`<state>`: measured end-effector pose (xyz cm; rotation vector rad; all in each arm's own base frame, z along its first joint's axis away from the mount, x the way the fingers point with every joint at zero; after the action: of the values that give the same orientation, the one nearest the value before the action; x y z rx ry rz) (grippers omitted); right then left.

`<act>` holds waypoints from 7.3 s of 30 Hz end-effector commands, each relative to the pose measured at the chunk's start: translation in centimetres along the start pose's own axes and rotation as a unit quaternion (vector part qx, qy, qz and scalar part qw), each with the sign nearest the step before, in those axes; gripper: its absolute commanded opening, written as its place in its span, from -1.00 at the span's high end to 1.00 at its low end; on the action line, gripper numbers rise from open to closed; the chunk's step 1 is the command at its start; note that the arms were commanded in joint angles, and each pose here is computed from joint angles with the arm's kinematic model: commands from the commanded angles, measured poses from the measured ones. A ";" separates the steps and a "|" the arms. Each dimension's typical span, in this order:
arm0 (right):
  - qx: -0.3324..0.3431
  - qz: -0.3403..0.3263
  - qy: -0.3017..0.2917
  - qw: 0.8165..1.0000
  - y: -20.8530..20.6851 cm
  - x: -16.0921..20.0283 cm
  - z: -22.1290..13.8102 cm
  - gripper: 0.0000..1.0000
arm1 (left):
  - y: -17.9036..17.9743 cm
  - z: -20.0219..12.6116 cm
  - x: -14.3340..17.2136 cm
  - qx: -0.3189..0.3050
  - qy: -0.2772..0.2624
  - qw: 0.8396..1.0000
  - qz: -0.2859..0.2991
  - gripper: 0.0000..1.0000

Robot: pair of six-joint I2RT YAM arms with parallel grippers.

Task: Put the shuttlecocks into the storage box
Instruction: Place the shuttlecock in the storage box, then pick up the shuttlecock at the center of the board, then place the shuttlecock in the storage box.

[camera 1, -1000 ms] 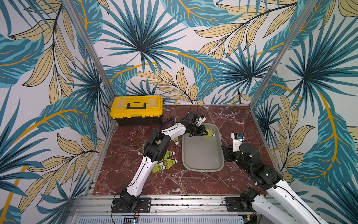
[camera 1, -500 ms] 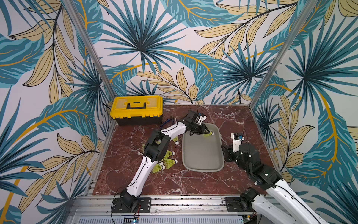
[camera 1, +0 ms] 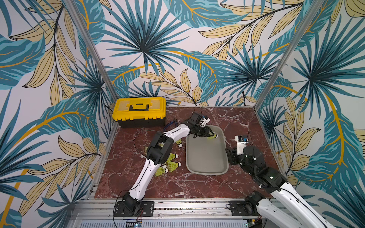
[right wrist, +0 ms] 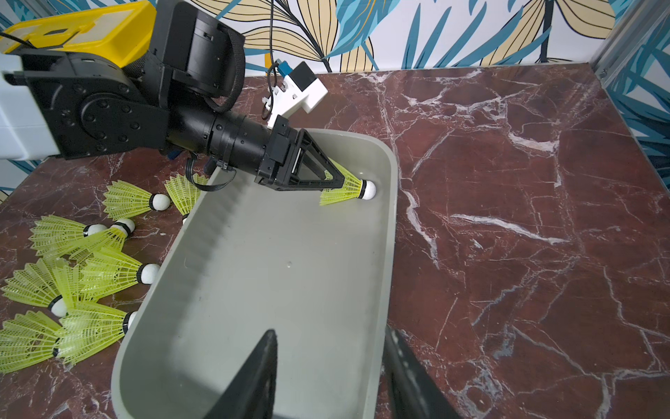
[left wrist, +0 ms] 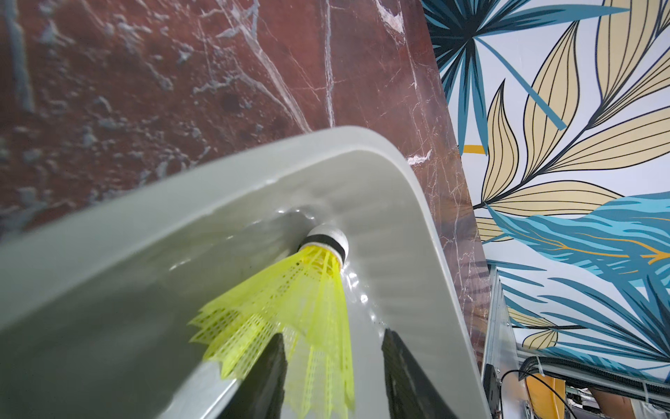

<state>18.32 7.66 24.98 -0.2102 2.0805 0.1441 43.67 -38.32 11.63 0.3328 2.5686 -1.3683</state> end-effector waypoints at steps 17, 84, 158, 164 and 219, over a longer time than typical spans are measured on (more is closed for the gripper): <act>0.017 -0.003 0.014 1.000 -0.3 1.0 0.4 0.02 | -5.8 -7.9 -0.9 -0.080 -0.069 0.990 0.093 -0.29; 0.016 -0.005 0.034 0.999 0.0 1.4 1.3 -0.03 | 7.5 -20.3 3.4 -0.194 0.014 0.977 0.088 -0.13; -0.331 -0.148 -0.029 0.931 11.2 -3.7 12.6 0.00 | -9.1 -24.3 9.7 -0.004 -0.130 0.991 -0.028 1.00; -0.347 -0.144 -0.029 0.926 11.6 -3.9 12.9 0.14 | -9.0 -24.2 9.9 -0.001 -0.128 0.991 -0.030 1.00; -0.368 -0.199 0.054 0.907 11.8 -2.6 11.0 0.70 | -9.1 -23.5 10.7 -0.025 0.012 0.986 0.166 0.70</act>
<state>26.62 21.34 21.55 -1.0892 1.9647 0.6832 28.78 -22.22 27.24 0.7039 2.4682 -1.1572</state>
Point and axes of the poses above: each gripper's point midway between its finger pads, its own z axis out along the fingers, its own y axis along the line the jaws close on, x = y × z, the point moved 8 cm from there along -z, back along the fingers, and after that the axes turned 8 degrees about -z, right-handed, at the moved point
